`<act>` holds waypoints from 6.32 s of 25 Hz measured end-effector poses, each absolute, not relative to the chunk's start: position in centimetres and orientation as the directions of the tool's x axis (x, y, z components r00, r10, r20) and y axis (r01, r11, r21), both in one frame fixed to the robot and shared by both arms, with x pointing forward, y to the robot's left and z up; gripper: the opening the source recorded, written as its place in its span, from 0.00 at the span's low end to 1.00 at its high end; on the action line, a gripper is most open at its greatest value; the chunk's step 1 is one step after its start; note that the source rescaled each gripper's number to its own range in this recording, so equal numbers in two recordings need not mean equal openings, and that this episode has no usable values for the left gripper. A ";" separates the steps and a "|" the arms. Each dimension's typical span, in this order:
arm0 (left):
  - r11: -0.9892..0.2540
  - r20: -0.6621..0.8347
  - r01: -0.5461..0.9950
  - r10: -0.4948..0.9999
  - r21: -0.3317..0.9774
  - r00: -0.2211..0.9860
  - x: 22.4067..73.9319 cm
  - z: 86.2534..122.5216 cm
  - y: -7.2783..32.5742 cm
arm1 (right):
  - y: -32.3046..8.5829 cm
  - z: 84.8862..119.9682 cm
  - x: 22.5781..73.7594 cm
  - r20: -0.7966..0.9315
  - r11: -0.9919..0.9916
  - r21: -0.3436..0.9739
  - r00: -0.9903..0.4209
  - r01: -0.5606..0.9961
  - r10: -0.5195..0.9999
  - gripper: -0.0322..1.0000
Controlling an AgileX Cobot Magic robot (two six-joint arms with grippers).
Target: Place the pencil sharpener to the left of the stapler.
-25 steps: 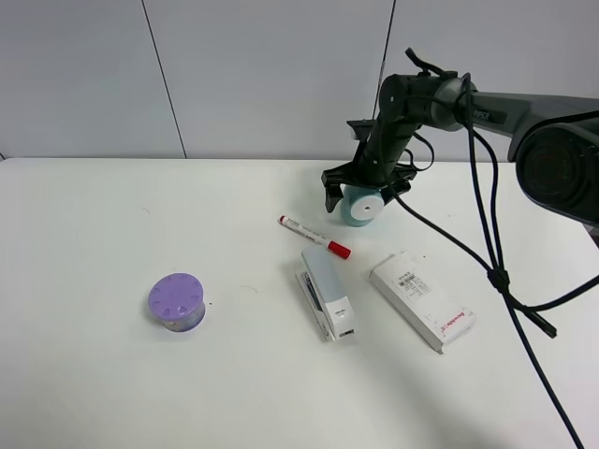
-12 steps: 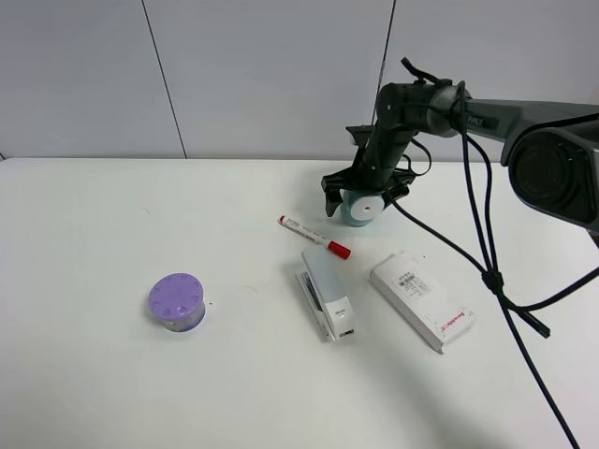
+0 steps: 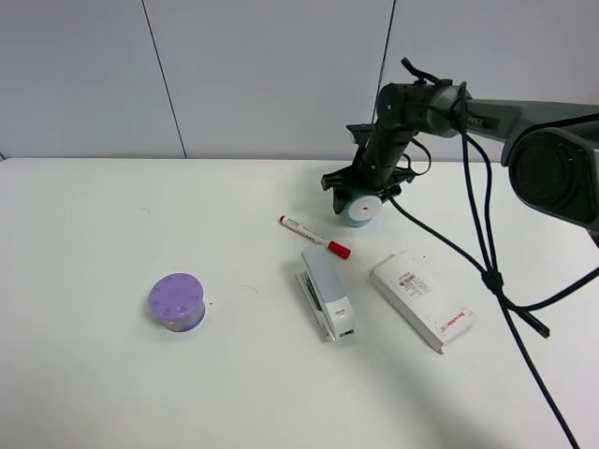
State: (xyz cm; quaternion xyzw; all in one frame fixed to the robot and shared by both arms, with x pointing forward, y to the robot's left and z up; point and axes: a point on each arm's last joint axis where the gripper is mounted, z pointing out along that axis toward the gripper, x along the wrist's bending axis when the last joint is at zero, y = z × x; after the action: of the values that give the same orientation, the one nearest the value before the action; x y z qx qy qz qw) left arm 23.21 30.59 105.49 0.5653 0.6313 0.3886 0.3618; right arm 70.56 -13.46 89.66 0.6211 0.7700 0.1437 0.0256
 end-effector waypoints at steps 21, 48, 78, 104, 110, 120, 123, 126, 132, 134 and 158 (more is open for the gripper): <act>0.059 -0.017 0.433 0.995 0.900 -0.099 23.2 105.5 30.6 | -11.9 97.3 68.8 0.150 0.221 0.345 -0.286 0.912 0.946 0.03; 0.059 -0.017 0.433 0.995 0.900 -0.099 23.2 105.5 30.6 | 5.4 101.3 53.4 0.149 0.550 0.298 -0.607 0.780 0.780 0.03; 0.059 -0.017 0.433 0.995 0.900 -0.099 23.2 105.5 30.6 | 0.1 92.8 48.5 0.155 0.502 0.228 -0.540 0.834 0.827 0.03; 0.059 -0.017 0.433 0.995 0.900 -0.099 23.2 105.5 30.6 | 0.5 89.1 48.9 0.130 0.561 0.201 -0.589 0.803 0.797 0.03; 0.059 -0.017 0.433 0.995 0.900 -0.099 23.2 105.5 30.6 | 0.3 89.0 48.6 0.115 0.618 0.176 -0.640 0.766 0.760 0.03; 0.059 -0.017 0.433 0.995 0.900 -0.099 23.2 105.5 30.6 | 0.3 88.9 48.5 0.108 0.650 0.170 -0.670 0.740 0.734 0.03; 0.059 -0.017 0.433 0.995 0.900 -0.099 23.2 105.5 30.6 | 0.3 88.9 48.5 0.108 0.650 0.171 -0.670 0.740 0.734 0.03; 0.059 -0.017 0.433 0.995 0.900 -0.099 23.2 105.5 30.6 | 0.3 88.9 48.5 0.111 0.649 0.172 -0.669 0.741 0.735 0.03; 0.059 -0.017 0.433 0.995 0.900 -0.099 23.2 105.5 30.6 | 0.6 89.0 48.4 0.123 0.642 0.179 -0.664 0.746 0.737 0.37; 0.059 -0.017 0.433 0.995 0.900 -0.099 23.2 105.5 30.6 | 0.6 89.0 48.4 0.125 0.640 0.180 -0.663 0.747 0.738 0.41; 0.059 -0.017 0.433 0.995 0.900 -0.099 23.2 105.5 30.6 | 5.6 102.1 52.8 0.140 0.574 0.504 -0.718 0.645 0.682 0.52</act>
State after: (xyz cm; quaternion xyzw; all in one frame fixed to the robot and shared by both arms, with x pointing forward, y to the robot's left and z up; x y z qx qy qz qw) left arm 23.21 30.59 105.49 0.5653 0.6313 0.3886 0.3618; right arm 52.78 5.59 102.14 0.3742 0.8866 0.2698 0.0347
